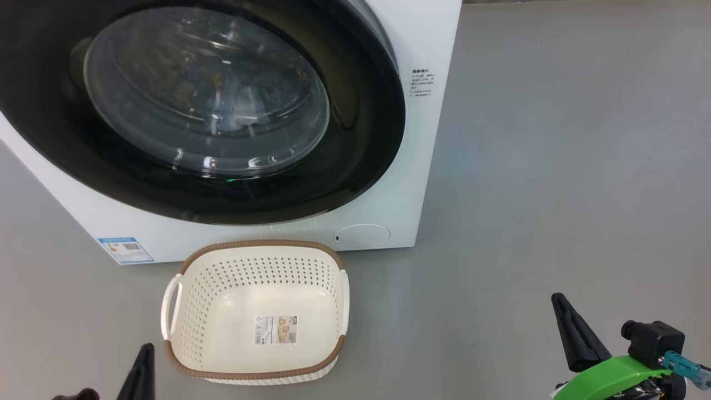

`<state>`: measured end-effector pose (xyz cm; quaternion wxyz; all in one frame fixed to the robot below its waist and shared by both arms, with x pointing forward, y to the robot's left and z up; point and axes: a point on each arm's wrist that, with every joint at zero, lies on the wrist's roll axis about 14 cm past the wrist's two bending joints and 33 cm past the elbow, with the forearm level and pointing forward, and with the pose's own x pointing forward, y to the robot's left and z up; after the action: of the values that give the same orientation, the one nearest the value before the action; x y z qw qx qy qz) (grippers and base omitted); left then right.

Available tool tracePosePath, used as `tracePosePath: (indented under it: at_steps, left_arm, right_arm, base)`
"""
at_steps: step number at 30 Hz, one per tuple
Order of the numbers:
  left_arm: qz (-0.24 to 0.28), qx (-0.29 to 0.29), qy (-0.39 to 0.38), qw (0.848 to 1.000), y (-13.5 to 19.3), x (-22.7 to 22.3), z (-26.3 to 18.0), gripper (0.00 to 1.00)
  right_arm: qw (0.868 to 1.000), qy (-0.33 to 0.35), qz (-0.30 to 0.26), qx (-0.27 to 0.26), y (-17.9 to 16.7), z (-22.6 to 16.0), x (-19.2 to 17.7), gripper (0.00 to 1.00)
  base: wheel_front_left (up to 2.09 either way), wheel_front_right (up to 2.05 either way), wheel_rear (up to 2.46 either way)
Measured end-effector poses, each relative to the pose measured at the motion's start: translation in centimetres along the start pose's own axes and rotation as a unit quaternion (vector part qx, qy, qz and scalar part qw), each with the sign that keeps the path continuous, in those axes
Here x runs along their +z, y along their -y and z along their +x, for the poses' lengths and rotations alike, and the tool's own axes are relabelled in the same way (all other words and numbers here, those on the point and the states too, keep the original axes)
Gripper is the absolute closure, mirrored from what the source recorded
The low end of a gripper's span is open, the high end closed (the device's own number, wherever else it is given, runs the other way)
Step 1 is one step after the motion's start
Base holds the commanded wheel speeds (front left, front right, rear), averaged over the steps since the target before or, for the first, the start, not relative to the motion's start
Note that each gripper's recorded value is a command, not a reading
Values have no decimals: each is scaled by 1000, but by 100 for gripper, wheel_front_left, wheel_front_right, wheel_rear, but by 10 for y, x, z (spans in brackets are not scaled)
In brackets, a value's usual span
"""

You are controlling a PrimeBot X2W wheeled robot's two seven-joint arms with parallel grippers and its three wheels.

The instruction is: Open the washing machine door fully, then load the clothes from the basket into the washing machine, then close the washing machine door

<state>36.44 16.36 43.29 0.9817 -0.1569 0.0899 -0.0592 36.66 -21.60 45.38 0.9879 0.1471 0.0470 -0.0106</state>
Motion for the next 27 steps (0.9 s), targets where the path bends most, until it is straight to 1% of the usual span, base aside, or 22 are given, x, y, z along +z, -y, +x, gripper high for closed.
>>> tracePosePath:
  at_steps: [14, 27]
  left_arm:
    - [-71, 22, 0, 997, -7, 2, -2, 100]
    - [-139, 37, 4, 990, -11, 4, -3, 100]
  right_arm:
    - [998, -2, 69, -11, 0, 1, 1, 100]
    - [990, 2, 136, -24, 3, 3, 5, 100]
  base:
    - [0, 0, 0]
    - [0, 0, 0]
